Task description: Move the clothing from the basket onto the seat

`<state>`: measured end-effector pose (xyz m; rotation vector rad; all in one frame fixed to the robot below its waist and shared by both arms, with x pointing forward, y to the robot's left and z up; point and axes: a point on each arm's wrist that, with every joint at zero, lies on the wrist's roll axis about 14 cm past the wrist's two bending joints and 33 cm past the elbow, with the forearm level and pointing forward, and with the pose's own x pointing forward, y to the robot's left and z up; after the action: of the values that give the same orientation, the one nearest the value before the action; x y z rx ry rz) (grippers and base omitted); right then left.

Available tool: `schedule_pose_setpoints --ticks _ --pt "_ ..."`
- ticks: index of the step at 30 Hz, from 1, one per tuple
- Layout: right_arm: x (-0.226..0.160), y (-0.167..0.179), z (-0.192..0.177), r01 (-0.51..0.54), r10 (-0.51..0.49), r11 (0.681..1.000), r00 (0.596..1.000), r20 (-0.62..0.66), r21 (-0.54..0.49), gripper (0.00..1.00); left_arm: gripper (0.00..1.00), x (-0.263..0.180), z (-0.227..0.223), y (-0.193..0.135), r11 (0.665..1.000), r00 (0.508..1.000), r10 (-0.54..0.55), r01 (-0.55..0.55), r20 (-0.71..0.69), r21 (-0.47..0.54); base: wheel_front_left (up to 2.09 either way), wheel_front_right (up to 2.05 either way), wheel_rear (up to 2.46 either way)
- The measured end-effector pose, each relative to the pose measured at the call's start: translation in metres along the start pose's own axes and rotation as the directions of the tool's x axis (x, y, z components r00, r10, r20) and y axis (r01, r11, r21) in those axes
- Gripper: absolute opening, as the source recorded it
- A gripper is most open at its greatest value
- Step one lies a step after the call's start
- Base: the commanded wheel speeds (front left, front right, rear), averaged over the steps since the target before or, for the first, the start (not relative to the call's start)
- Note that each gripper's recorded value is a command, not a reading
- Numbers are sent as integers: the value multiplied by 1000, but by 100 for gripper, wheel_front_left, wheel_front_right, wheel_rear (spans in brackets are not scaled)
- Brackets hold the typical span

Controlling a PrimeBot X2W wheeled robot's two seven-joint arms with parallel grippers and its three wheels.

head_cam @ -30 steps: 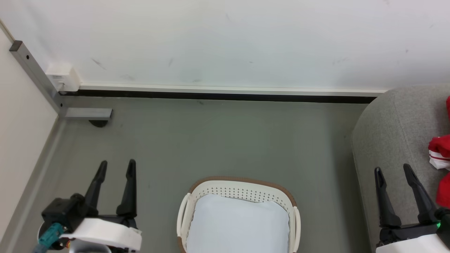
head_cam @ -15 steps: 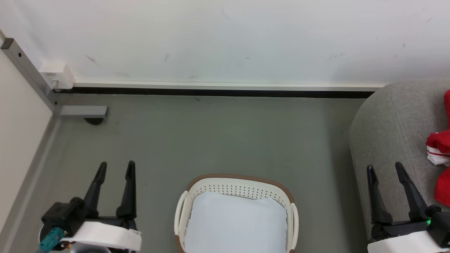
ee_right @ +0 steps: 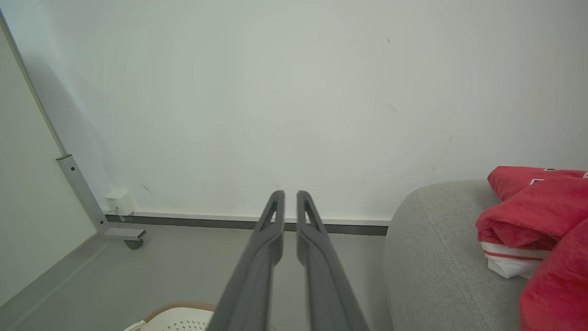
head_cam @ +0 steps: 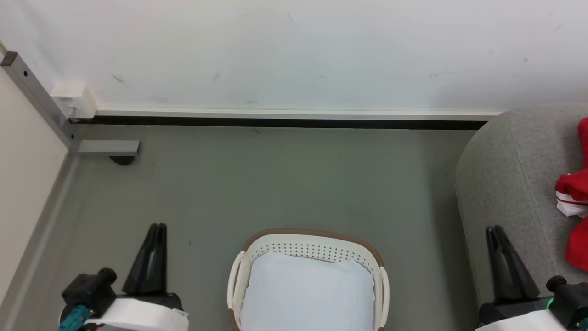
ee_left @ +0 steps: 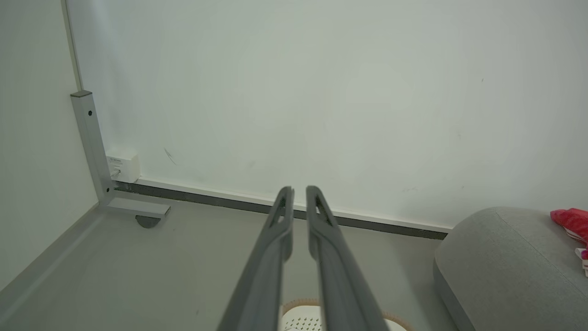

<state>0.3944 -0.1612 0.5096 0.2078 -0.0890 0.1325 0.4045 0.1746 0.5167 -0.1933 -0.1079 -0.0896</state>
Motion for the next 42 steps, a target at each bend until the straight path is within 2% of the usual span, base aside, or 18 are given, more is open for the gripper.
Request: schedule_pose_setpoints --ticks 8,18,30,42 --pt "-3 -6 -6 43 -40 990 999 -26 134 0 0 -4 -9 7 990 998 45 -51 -48 -131 0 0 0" --pt "-5 -15 -8 95 -84 951 995 -49 294 0 0 -6 -13 15 953 993 86 -106 -81 -285 0 0 0" --pt "-6 -23 -9 137 -118 880 991 -70 454 0 0 -8 -17 20 879 987 114 -153 -112 -452 0 0 0" --pt "-8 -28 -11 166 -139 794 986 -92 585 0 0 -11 -18 24 794 983 126 -181 -134 -580 0 0 0"
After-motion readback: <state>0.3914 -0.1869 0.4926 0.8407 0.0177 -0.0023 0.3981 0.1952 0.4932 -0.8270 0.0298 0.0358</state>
